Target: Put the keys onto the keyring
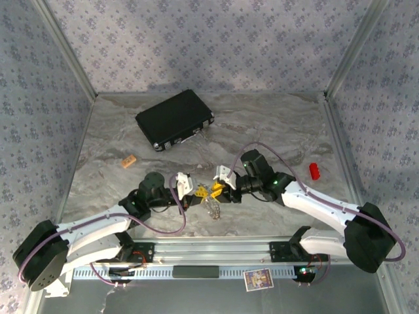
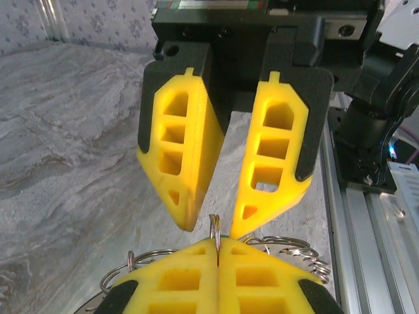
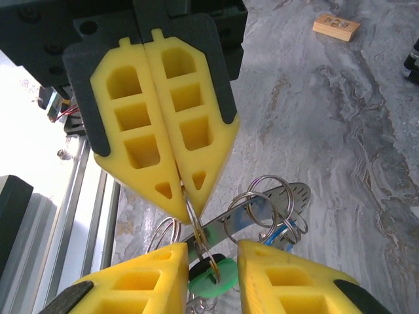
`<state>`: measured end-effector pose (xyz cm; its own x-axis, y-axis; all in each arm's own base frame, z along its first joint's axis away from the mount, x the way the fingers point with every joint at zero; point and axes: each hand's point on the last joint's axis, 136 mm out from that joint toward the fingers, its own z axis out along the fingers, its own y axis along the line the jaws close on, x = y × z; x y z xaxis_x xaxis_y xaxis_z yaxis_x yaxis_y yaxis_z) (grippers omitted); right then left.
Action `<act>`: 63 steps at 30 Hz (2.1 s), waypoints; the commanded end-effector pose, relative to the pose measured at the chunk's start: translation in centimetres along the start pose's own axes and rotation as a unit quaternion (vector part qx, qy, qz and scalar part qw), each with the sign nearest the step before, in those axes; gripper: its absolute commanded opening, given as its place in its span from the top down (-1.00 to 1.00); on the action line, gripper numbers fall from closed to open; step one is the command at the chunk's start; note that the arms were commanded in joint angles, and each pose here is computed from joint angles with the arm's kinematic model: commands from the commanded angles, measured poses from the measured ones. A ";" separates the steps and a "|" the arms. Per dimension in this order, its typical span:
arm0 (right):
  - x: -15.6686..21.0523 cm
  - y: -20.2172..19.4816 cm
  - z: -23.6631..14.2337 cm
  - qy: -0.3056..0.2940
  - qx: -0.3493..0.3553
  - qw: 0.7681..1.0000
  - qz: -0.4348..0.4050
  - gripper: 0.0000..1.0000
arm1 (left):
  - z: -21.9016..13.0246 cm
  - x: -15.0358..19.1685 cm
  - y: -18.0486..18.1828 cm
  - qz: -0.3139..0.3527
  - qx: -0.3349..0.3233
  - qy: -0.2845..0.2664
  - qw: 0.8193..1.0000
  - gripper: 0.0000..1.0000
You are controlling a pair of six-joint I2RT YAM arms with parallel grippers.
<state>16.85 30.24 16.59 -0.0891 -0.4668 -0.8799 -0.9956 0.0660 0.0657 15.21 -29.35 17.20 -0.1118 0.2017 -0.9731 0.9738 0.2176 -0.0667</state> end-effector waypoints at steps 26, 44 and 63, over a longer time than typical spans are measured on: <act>-0.4 0.6 -0.8 0.077 -0.010 0.996 -0.040 1.00 | -0.3 -0.9 0.4 0.021 -0.014 0.038 0.999 0.36; -2.1 1.2 0.0 0.074 -0.031 0.994 -0.069 1.00 | 0.7 -1.0 -0.9 0.021 0.034 0.043 0.998 0.62; -0.5 0.2 -0.3 0.015 -0.013 1.000 -0.009 0.52 | 0.5 -2.1 -0.2 -0.006 0.003 -0.046 0.999 1.00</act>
<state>16.79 29.92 16.11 -0.0708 -0.5470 -0.8341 -0.9975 0.0366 0.0607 15.11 -29.72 16.46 -0.1347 0.2275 -0.9644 0.9725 0.2168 -0.0847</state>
